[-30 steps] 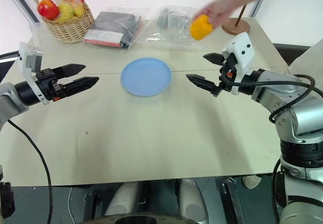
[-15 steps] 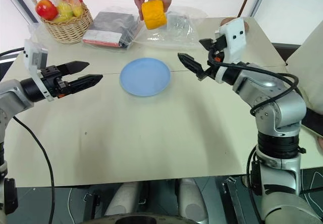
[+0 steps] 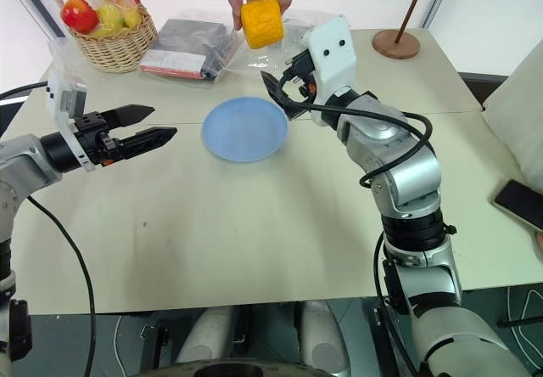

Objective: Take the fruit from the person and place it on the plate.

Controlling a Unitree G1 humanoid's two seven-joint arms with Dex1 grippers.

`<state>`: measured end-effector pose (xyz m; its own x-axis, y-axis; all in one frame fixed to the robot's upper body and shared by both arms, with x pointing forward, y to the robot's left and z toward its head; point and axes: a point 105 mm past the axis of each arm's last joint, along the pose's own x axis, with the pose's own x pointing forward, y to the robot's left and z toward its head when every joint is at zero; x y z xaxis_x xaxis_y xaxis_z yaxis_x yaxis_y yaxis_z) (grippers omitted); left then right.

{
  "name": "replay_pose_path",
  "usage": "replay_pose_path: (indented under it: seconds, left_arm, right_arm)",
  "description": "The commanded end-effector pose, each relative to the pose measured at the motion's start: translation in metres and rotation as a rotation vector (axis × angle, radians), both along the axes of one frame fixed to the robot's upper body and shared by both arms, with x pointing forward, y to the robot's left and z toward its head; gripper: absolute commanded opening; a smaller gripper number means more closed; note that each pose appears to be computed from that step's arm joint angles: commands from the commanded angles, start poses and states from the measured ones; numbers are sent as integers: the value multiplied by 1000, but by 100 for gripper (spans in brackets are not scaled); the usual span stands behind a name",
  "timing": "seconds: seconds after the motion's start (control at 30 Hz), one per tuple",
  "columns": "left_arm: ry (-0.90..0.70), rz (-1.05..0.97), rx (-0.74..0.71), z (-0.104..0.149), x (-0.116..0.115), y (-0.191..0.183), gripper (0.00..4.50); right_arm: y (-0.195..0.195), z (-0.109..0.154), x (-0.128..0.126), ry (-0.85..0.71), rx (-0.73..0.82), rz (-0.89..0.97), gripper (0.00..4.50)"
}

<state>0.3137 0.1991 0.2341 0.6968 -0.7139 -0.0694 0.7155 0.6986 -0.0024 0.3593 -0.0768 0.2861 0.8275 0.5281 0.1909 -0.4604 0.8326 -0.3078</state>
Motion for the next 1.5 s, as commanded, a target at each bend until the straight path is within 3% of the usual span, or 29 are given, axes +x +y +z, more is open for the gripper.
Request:
replay_pose_path:
  seconds: [0.03,0.6,1.4,1.5]
  left_arm:
    - [-57,0,3,14,-4,0,447]
    - [-62,4,3,15,-4,0,447]
    - [-72,8,1,17,-4,-1,447]
    - [-74,9,2,18,-4,-1,450]
  right_arm:
    - [3,29,0,-125,15,-32,450]
    - [34,43,8,-126,101,0,450]
    - [32,40,25,-116,134,-54,450]
    - [32,40,26,-120,138,-57,368]
